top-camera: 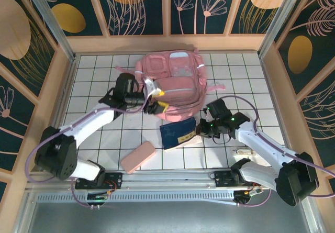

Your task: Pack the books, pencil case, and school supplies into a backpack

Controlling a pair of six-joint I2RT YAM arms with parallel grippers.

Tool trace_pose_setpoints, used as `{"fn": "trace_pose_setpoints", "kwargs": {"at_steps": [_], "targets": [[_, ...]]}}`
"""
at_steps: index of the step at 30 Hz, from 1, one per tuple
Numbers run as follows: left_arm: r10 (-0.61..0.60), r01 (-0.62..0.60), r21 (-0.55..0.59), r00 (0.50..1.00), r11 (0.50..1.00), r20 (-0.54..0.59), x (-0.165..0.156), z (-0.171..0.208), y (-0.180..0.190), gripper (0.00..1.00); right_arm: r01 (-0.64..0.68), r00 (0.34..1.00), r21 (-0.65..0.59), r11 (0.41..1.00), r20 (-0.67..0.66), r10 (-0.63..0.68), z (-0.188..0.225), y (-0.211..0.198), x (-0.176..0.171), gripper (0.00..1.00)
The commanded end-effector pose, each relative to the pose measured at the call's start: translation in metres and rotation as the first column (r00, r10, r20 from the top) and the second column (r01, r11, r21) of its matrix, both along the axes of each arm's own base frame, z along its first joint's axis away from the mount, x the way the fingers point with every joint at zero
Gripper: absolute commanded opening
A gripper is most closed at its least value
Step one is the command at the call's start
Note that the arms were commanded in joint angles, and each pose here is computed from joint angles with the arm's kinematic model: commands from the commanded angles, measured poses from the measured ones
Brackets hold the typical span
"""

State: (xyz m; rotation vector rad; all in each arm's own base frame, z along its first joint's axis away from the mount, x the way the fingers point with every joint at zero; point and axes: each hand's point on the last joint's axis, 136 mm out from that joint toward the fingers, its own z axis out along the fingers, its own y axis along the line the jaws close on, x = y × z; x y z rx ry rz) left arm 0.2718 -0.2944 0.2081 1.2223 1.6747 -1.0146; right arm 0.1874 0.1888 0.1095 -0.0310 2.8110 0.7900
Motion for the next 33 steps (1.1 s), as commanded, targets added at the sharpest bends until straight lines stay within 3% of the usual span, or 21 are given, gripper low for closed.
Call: {"fn": "trace_pose_setpoints", "kwargs": {"at_steps": [1, 5, 8, 15, 20, 22, 26, 29, 30, 32, 33], "targets": [[-0.118, 0.117, -0.025, 0.991, 0.993, -0.056, -0.036, -0.012, 0.004, 0.72, -0.146, 0.963, -0.047, 0.988, 0.222, 0.153, 0.041, 0.008, 0.013, 0.0], [-0.146, 0.146, -0.012, 0.988, 0.989, 0.045, -0.019, -0.013, -0.005, 0.74, -0.269, 0.898, -0.064, 0.961, 0.344, 0.274, 0.071, 0.022, 0.005, 0.0], [-0.224, 0.221, 0.045, 0.972, 0.974, 0.074, -0.007, -0.034, -0.013, 0.75, -0.333, 0.862, -0.012, 0.943, 0.401, 0.309, 0.087, 0.035, -0.003, 0.0], [-0.385, 0.385, 0.029, 0.923, 0.922, 0.005, -0.026, -0.069, -0.02, 0.75, -0.42, 0.78, 0.002, 0.908, 0.512, 0.359, 0.103, 0.055, -0.014, 0.0], [-0.402, 0.402, -0.006, 0.916, 0.916, 0.006, -0.033, -0.07, -0.02, 0.76, -0.5, 0.621, -0.166, 0.85, 0.616, 0.485, 0.117, 0.064, -0.018, 0.0], [-0.42, 0.42, -0.03, 0.908, 0.907, 0.004, -0.036, -0.066, -0.022, 0.74, -0.511, 0.589, -0.226, 0.829, 0.61, 0.53, 0.113, 0.063, -0.018, 0.0], [-0.45, 0.45, -0.023, 0.893, 0.893, -0.015, -0.04, -0.079, -0.025, 0.59, -0.541, 0.517, -0.323, 0.777, 0.602, 0.609, 0.106, 0.063, -0.014, 0.0], [-0.485, 0.486, -0.031, 0.874, 0.873, 0.033, -0.048, -0.072, -0.023, 0.31, -0.49, 0.49, -0.383, 0.783, 0.623, 0.61, 0.107, 0.059, -0.001, 0.01], [-0.491, 0.493, -0.036, 0.87, 0.869, 0.05, -0.05, -0.069, -0.022, 0.22, -0.474, 0.485, -0.396, 0.787, 0.628, 0.608, 0.108, 0.058, 0.002, 0.11], [-0.5, 0.505, -0.043, 0.861, 0.862, 0.098, -0.056, -0.057, -0.02, 0.0, -0.447, 0.475, -0.41, 0.795, 0.645, 0.599, 0.11, 0.053, 0.006, 0.42], [-0.503, 0.511, -0.05, 0.856, 0.858, 0.117, -0.057, -0.051, -0.019, 0.0, -0.444, 0.46, -0.419, 0.792, 0.652, 0.603, 0.11, 0.051, 0.006, 0.51]]}}
